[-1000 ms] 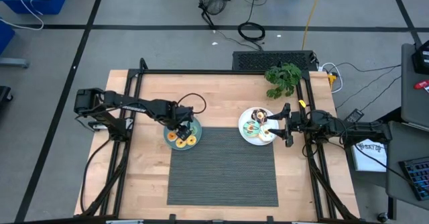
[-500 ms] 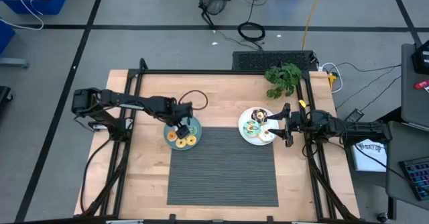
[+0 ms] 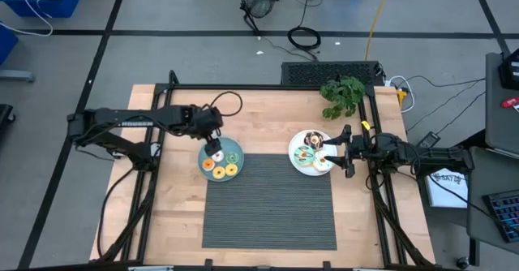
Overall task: Pick & Place donuts
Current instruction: Return to Home Position
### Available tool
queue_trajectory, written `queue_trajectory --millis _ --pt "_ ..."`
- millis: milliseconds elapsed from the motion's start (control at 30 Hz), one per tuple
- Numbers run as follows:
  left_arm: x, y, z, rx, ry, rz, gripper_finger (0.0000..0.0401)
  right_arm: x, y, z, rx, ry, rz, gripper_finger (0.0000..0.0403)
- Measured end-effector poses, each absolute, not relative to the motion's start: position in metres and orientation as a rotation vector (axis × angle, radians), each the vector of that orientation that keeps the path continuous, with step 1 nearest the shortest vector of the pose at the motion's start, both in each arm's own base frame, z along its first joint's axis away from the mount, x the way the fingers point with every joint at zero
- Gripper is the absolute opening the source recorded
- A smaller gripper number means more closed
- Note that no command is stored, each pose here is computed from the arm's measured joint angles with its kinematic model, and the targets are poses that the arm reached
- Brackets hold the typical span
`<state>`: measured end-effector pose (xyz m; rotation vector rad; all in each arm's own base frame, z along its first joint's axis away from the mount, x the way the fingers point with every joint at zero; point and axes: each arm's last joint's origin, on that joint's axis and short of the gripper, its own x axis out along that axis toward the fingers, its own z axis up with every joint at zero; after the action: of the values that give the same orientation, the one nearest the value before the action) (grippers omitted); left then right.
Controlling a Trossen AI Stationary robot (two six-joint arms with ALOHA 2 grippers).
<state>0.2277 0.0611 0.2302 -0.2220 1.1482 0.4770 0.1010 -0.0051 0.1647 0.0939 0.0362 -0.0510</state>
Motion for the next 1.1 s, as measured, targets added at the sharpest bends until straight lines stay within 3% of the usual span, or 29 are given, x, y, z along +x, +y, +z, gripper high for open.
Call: queue_trajectory --millis 700,867,1100 --pt "0.249 0.051 0.242 -0.296 0.903 0.422 0.0351 0.101 -0.005 0.165 0.094 0.037 -0.051 0.0251" --pt "0.254 0.035 0.251 -0.191 0.669 0.323 0.0351 0.101 -0.005 0.165 0.094 0.037 -0.051 0.0251" --pt "0.217 0.027 0.220 -0.165 0.461 0.274 0.0351 0.101 -0.005 0.165 0.094 0.035 -0.051 0.0251"
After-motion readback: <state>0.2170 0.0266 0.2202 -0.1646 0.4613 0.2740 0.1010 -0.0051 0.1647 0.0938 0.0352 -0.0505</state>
